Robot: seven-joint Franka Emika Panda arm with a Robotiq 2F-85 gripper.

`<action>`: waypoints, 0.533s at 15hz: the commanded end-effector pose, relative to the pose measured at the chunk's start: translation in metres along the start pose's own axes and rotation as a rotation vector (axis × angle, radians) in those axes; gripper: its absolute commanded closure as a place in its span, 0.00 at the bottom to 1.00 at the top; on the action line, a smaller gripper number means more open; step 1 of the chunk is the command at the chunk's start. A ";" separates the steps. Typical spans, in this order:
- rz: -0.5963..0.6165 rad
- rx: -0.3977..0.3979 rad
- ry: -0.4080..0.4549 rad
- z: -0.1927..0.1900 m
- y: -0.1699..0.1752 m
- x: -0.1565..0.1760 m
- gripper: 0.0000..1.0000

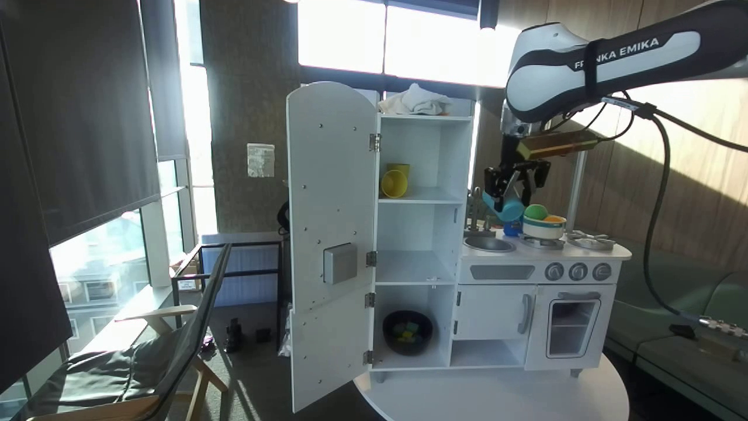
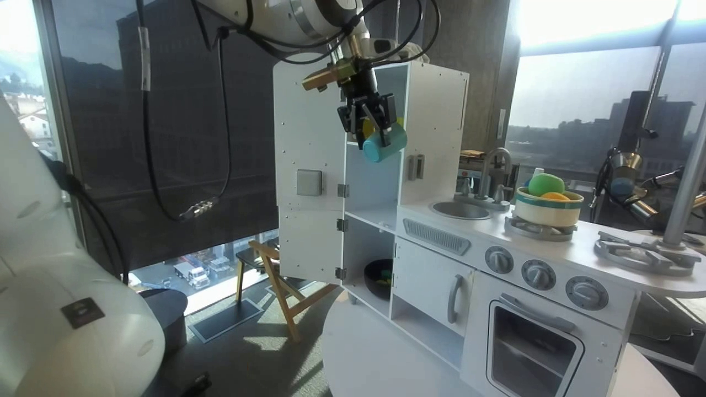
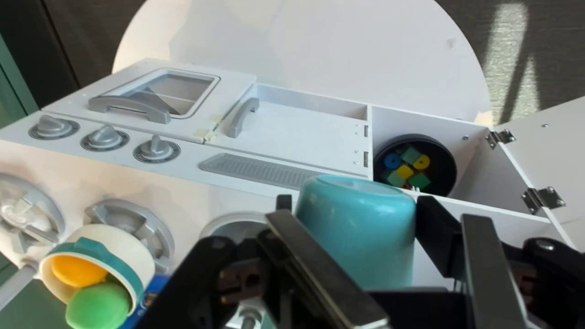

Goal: Put the cups in the cabinet

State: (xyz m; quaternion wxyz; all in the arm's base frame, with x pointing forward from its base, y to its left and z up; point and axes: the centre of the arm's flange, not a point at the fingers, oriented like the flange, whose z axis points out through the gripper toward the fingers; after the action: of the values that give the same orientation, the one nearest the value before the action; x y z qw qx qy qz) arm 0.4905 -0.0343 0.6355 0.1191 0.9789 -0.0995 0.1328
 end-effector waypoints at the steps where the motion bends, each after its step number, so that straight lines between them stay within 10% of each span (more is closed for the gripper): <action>1: 0.005 0.098 0.159 -0.006 -0.025 -0.002 0.56; 8: 0.039 0.281 0.334 -0.015 -0.060 0.006 0.56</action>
State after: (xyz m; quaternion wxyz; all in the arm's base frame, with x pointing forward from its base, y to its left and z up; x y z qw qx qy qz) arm 0.5096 0.0142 0.6344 0.0303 0.9625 -0.0764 0.2585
